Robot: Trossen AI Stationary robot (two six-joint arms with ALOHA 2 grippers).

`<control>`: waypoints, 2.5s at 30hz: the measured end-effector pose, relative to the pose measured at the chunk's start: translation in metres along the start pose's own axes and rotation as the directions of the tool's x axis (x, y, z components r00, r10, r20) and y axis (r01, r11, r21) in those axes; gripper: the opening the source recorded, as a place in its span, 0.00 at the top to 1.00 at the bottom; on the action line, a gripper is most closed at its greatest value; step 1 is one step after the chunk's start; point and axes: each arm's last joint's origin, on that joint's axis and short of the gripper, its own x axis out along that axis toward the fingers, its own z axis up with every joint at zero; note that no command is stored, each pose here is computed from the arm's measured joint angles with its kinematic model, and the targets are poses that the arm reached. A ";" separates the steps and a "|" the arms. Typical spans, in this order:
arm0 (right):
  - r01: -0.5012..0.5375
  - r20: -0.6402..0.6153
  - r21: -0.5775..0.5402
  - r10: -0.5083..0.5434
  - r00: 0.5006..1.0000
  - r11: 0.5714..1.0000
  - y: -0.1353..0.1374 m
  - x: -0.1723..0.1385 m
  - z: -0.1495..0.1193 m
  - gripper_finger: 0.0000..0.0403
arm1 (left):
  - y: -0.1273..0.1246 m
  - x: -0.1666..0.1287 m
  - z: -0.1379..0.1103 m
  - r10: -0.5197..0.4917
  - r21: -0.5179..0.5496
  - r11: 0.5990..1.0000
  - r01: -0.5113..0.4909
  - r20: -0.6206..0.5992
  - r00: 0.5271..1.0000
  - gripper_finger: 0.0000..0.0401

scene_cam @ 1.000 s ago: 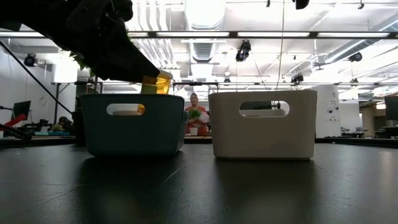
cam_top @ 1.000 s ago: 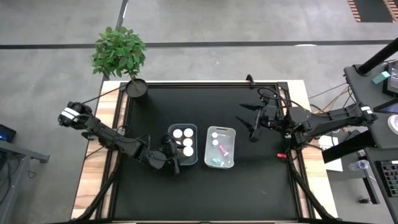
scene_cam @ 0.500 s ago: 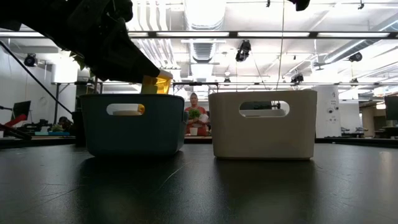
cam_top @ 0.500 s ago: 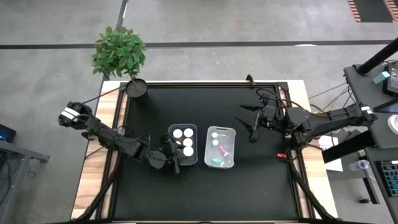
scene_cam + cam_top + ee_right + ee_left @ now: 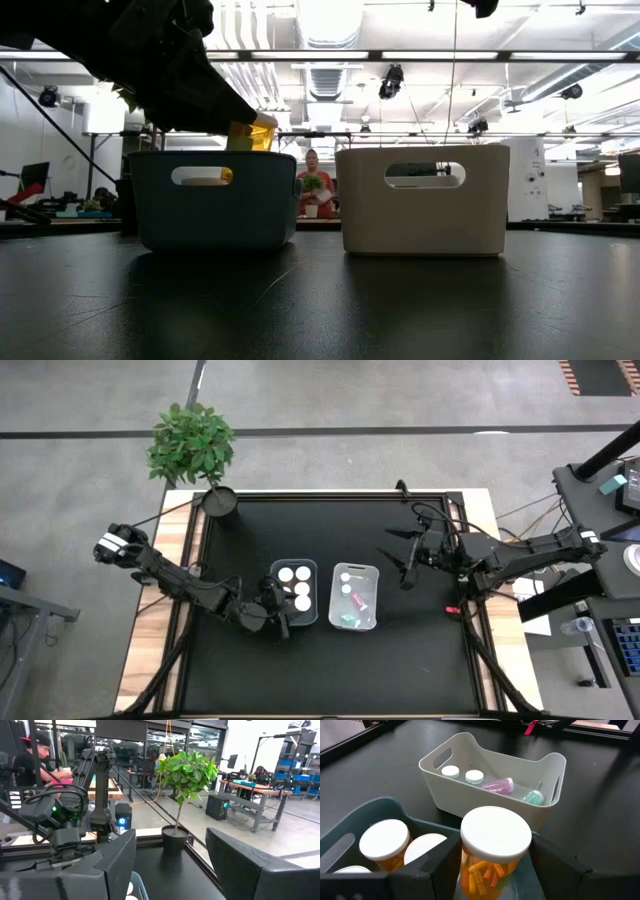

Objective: Pick and place medicine bottles into bin by pill shape (circle, oval)
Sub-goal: Put the orange capsule bottle into the blue bin, then return to Home Position

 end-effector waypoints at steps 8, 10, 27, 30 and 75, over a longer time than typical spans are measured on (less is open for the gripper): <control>0.000 -0.005 -0.003 0.000 1.000 1.000 0.000 0.000 0.000 0.43 | 0.000 0.000 -0.001 0.003 0.007 1.000 -0.003 -0.008 1.000 0.47; -0.001 -0.005 -0.003 0.001 1.000 1.000 0.000 0.000 0.000 0.43 | 0.000 0.000 -0.001 0.000 0.007 1.000 0.000 -0.010 1.000 0.47; -0.009 -0.059 -0.054 0.006 0.998 0.998 0.001 0.000 -0.006 0.43 | 0.001 0.000 -0.002 0.003 -0.014 1.000 -0.003 -0.016 1.000 0.47; -0.010 -0.061 -0.066 0.006 0.998 0.998 0.001 0.000 -0.006 0.43 | 0.001 0.000 -0.002 0.004 -0.014 1.000 -0.004 -0.016 1.000 0.47; -0.173 -0.091 -0.021 0.171 0.981 0.985 0.007 -0.002 -0.023 0.43 | -0.002 0.000 0.004 0.003 0.029 1.000 -0.003 0.000 1.000 0.27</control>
